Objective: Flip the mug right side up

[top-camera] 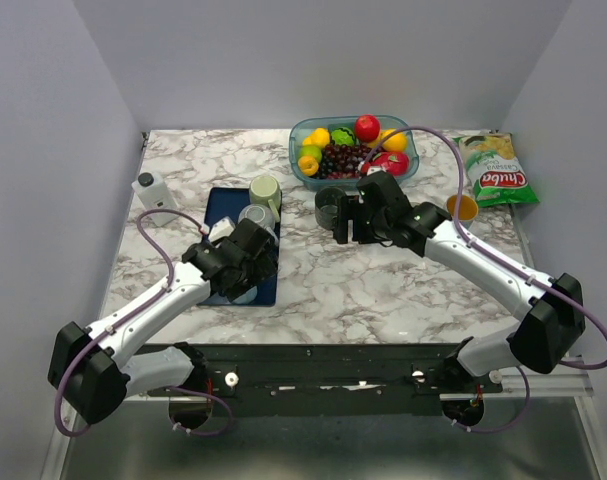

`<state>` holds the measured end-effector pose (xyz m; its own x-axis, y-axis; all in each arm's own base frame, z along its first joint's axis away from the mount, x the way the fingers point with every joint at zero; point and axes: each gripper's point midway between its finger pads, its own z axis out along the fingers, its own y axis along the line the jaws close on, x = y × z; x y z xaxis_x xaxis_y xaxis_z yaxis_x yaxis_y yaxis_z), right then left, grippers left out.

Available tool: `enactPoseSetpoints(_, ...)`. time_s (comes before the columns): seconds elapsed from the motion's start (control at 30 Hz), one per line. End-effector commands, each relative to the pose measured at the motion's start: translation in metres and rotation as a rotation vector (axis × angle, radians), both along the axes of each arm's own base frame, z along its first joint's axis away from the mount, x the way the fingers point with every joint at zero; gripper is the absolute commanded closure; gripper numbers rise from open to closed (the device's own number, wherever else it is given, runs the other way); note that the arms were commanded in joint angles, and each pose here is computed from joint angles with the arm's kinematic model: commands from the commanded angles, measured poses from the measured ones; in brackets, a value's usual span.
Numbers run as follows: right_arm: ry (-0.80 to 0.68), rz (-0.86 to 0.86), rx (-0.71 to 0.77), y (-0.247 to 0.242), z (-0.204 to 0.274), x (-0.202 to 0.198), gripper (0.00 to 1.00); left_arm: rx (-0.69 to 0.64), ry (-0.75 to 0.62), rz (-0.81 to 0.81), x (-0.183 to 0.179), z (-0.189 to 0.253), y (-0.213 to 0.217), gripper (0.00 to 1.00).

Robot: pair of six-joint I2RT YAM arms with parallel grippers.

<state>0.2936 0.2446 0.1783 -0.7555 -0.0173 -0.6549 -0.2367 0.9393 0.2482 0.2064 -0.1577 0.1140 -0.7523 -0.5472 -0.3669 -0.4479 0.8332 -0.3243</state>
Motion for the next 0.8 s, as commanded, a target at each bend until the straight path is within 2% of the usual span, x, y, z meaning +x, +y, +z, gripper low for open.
enactPoseSetpoints(0.0,0.011,0.003,0.025,-0.001,0.001,-0.006,0.19,0.089,-0.036,0.142,-0.004,-0.004,0.034,0.17)
enactPoseSetpoints(0.2,0.019,0.003,0.027,-0.002,-0.003,-0.008,0.2,0.093,-0.055,0.204,-0.004,-0.003,0.043,0.17)
enactPoseSetpoints(0.3,0.024,0.001,0.028,-0.002,-0.004,-0.009,0.2,0.128,-0.041,0.232,-0.007,-0.005,0.052,0.23)
enactPoseSetpoints(0.37,0.025,0.002,0.029,-0.002,-0.004,-0.009,0.2,0.145,-0.038,0.247,-0.009,-0.005,0.058,0.31)
enactPoseSetpoints(0.53,0.027,0.003,0.032,-0.002,-0.004,-0.01,0.21,0.185,-0.047,0.277,-0.008,-0.002,0.073,0.4)
enactPoseSetpoints(0.77,0.031,0.004,0.035,-0.001,-0.005,-0.011,0.21,0.239,-0.044,0.316,-0.012,0.001,0.094,0.45)
